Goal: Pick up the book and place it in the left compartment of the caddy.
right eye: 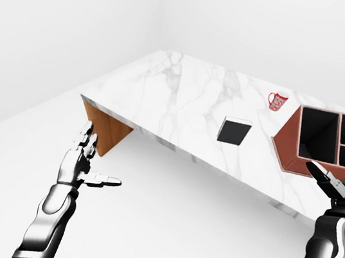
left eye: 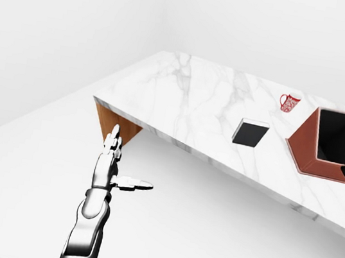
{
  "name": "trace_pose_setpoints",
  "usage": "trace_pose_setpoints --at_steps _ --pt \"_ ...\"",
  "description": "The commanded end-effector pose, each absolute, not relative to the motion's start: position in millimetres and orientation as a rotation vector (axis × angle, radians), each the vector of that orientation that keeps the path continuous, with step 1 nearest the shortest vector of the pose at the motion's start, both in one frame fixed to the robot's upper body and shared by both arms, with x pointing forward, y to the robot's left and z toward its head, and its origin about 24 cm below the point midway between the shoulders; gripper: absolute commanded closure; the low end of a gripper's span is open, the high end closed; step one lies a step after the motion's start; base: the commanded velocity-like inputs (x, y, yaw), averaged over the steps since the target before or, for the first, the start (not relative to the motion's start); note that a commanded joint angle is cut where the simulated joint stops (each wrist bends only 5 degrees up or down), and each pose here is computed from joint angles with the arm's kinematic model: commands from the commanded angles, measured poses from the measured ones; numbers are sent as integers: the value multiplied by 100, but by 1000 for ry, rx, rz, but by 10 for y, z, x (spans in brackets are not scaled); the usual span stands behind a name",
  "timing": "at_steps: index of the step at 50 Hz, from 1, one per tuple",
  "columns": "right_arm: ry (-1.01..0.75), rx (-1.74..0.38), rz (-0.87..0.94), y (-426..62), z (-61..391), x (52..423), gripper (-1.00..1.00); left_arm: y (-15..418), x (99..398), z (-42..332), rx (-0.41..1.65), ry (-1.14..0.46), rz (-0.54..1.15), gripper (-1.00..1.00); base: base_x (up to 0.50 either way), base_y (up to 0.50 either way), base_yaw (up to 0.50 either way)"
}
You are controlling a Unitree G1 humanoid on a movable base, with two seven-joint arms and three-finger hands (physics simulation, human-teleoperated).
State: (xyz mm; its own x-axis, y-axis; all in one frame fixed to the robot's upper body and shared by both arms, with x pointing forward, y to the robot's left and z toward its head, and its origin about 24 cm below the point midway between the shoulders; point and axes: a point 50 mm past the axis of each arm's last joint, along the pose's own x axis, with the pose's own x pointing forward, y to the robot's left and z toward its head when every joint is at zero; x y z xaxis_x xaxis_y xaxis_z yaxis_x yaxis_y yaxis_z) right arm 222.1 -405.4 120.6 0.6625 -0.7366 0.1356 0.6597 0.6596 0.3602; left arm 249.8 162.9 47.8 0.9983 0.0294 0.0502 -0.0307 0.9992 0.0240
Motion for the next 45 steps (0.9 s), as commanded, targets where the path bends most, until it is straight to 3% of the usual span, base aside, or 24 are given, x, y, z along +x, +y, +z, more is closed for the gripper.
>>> trace_pose_setpoints --at_steps 1,28,45 --pt "-284 293 -807 -4058 1206 2225 -100 1632 2499 479 24 -51 28 -100 0 0 20" --pt "-276 270 -854 -4071 1211 2248 -100 1649 2537 439 29 -51 25 -100 0 0 3" --pt "-279 265 -856 -4069 1205 2241 -100 1644 2532 440 30 -51 25 -100 13 -23 0"
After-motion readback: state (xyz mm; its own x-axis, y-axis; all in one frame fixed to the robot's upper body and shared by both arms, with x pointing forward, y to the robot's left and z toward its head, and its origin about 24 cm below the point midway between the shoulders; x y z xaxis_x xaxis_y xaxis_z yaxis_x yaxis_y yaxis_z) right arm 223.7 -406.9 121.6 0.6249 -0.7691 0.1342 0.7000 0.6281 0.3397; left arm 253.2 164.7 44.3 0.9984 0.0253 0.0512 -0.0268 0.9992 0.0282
